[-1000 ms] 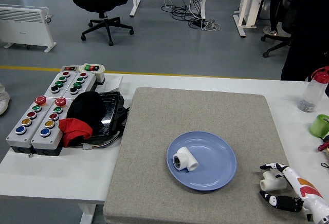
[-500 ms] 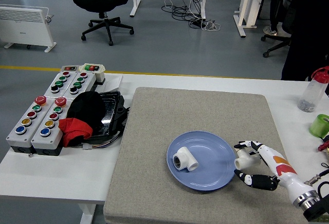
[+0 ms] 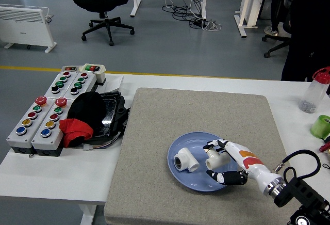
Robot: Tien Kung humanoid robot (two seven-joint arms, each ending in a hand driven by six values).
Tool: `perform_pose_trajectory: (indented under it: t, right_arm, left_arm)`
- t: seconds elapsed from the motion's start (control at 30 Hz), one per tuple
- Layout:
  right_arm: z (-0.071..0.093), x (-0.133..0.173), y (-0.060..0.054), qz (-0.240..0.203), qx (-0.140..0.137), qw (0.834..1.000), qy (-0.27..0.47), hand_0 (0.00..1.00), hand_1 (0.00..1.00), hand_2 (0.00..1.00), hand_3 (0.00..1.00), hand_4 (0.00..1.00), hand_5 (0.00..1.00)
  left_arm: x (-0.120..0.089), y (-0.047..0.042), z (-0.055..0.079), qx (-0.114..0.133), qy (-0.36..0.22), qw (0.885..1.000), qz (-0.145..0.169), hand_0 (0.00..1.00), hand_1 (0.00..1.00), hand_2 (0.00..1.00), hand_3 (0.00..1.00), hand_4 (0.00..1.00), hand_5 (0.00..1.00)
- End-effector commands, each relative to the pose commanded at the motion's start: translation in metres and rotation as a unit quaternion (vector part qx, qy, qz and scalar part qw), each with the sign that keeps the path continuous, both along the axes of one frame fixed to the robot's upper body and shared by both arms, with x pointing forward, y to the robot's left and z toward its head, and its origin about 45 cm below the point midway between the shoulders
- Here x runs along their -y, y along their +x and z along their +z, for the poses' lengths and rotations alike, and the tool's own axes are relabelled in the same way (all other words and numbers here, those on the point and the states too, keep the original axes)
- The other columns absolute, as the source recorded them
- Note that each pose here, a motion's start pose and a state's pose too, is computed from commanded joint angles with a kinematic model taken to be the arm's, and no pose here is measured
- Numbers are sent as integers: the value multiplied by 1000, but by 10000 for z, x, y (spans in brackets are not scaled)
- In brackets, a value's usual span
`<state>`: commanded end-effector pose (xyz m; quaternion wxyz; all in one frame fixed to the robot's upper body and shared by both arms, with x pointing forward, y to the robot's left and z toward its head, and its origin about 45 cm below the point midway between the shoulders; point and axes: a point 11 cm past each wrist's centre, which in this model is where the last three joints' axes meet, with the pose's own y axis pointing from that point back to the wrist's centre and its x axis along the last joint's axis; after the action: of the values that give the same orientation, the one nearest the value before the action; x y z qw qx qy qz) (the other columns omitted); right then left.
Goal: Pick pipe place plate twice
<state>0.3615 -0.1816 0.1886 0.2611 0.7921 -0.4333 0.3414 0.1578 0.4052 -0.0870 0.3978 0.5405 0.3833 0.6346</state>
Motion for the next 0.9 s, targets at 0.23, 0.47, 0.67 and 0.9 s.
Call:
perform_pose_trajectory:
  t: [0.23, 0.47, 0.67, 0.9]
  right_arm:
    - [-77, 35, -13, 4, -20, 999, -25, 998, 932, 998, 998, 832, 357]
    - [-56, 96, -11, -5, -25, 1000, -8, 998, 939, 998, 998, 839, 335]
    - [383, 54, -41, -24, 50, 987, 148, 810, 776, 811, 849, 587, 294]
    - [922, 91, -35, 8, 15, 955, 295, 655, 641, 641, 710, 497, 364]
  left_arm:
    - [0, -14, -5, -2, 0, 1000, 0, 714, 739, 704, 647, 395, 998]
    - [3, -39, -14, -4, 0, 1000, -1, 716, 739, 704, 647, 395, 998]
    - [9, -62, -23, -7, 0, 1000, -2, 716, 739, 704, 647, 395, 998]
    - [7, -76, -27, -9, 0, 1000, -3, 716, 739, 704, 647, 395, 998]
